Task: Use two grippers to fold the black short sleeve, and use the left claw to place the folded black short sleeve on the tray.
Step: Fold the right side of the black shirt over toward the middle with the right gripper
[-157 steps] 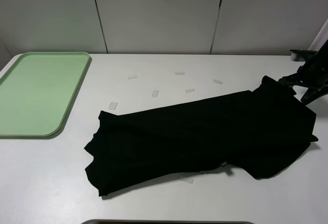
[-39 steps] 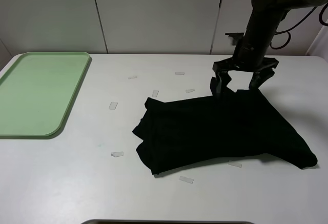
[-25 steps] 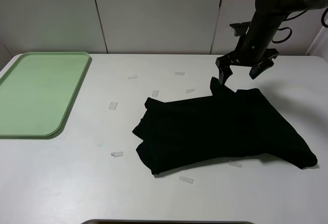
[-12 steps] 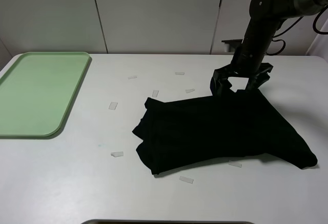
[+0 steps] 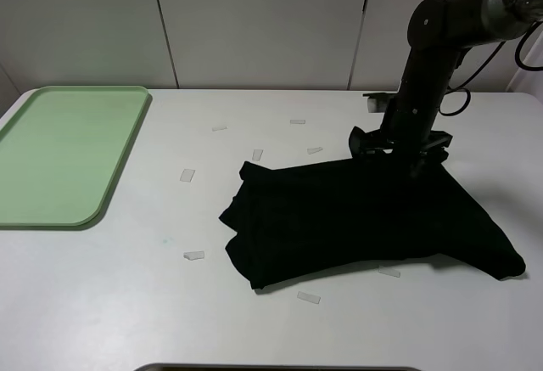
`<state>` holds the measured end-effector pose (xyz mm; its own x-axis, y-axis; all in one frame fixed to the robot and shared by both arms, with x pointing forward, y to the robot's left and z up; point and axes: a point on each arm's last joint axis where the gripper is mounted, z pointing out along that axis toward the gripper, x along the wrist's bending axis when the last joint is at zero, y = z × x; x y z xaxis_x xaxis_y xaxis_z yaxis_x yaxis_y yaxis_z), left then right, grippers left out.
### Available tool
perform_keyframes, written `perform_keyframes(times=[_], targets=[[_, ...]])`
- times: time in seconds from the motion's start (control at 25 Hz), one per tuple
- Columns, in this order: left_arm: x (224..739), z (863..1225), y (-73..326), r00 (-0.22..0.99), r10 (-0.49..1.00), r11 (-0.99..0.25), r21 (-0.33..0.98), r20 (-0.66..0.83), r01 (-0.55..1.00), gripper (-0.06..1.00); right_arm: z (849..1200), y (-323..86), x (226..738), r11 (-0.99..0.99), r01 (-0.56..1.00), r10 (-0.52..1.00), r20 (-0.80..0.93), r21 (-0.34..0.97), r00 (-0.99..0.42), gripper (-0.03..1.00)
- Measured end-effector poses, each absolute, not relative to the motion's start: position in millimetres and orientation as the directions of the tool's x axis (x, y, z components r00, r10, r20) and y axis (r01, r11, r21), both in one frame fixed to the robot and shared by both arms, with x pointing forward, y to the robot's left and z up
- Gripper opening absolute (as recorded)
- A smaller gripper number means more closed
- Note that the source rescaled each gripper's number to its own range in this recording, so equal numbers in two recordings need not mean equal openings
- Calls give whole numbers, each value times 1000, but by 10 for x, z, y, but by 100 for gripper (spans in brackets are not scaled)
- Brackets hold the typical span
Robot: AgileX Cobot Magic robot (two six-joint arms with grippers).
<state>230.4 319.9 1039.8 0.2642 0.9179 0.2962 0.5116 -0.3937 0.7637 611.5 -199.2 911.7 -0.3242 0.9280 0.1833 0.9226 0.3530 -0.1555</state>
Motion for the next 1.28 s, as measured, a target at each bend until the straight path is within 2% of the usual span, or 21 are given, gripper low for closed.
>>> perform_keyframes(times=[0.2,0.48,0.88,1.0,1.2,1.28], targets=[[2304,10398,3199,264,918,-394,764,296,512,66,9263,-1991,6219,354,935,927,136,-17,-349,100],[2304,10398,3199,264,918,-394,764,296,512,66,9274,-1982,6359,347,929,929,90,130,-360,99],[2304,10398,3199,264,918,-394,764,296,512,66,9057,-1950,6390,364,925,917,130,112,-376,98],[2304,10398,3199,264,918,-394,764,296,512,66,9056,-1950,6370,362,928,918,139,90,-372,81],[2304,10398,3199,264,918,-394,764,296,512,66,9055,-1955,6335,332,942,930,150,48,-335,26],[2304,10398,3199,264,918,-394,764,296,512,66,9054,-1959,6317,324,946,934,153,26,-324,9]])
